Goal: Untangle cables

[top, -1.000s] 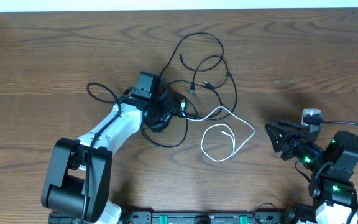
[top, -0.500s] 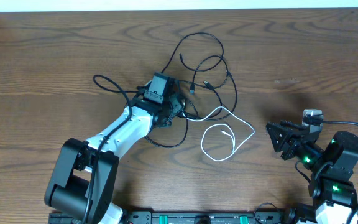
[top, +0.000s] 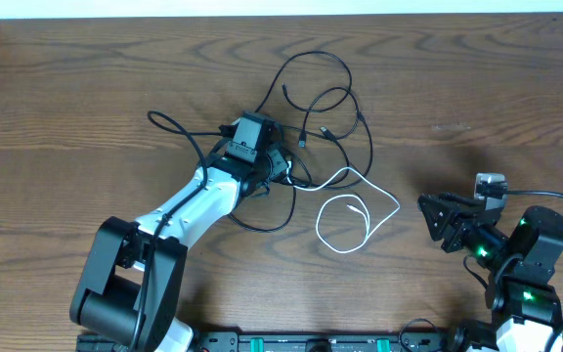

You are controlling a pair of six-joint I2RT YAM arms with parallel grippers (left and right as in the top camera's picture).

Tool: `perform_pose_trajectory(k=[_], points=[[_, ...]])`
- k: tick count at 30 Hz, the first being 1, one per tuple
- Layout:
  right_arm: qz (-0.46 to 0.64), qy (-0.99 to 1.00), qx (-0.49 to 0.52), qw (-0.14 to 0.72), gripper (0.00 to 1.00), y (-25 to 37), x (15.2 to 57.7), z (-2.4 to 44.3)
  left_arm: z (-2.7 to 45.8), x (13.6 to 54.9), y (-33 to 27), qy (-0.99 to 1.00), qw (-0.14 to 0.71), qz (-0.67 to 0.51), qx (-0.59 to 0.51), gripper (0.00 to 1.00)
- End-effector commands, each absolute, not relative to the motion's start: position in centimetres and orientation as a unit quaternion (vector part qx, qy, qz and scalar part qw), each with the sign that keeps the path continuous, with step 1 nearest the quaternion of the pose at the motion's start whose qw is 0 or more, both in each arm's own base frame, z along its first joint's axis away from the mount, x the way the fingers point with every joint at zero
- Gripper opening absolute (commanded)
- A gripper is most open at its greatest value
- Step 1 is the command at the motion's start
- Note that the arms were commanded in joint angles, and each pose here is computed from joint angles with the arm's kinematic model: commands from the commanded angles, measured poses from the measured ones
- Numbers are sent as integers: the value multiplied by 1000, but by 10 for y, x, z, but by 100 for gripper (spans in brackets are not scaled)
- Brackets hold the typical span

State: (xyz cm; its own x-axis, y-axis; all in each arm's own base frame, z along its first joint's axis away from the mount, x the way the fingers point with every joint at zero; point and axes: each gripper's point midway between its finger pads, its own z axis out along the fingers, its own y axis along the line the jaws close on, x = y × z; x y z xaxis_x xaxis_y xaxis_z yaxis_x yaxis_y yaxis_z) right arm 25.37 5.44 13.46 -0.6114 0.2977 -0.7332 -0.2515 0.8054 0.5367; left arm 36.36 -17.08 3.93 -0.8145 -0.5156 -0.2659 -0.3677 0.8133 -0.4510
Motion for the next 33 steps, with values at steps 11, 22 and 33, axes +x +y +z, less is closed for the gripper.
perform_pose_trajectory(k=[11,22,33], points=[[294,845,18,446,51,49,256,135,59,368,-202,924,189,-268,-198,8],[295,846,19,444,50,50,255,134,18,364,-204,939,176,-221,-198,8],[295,846,19,443,50,50,255,134,19,358,-193,937,168,-202,-231,8]])
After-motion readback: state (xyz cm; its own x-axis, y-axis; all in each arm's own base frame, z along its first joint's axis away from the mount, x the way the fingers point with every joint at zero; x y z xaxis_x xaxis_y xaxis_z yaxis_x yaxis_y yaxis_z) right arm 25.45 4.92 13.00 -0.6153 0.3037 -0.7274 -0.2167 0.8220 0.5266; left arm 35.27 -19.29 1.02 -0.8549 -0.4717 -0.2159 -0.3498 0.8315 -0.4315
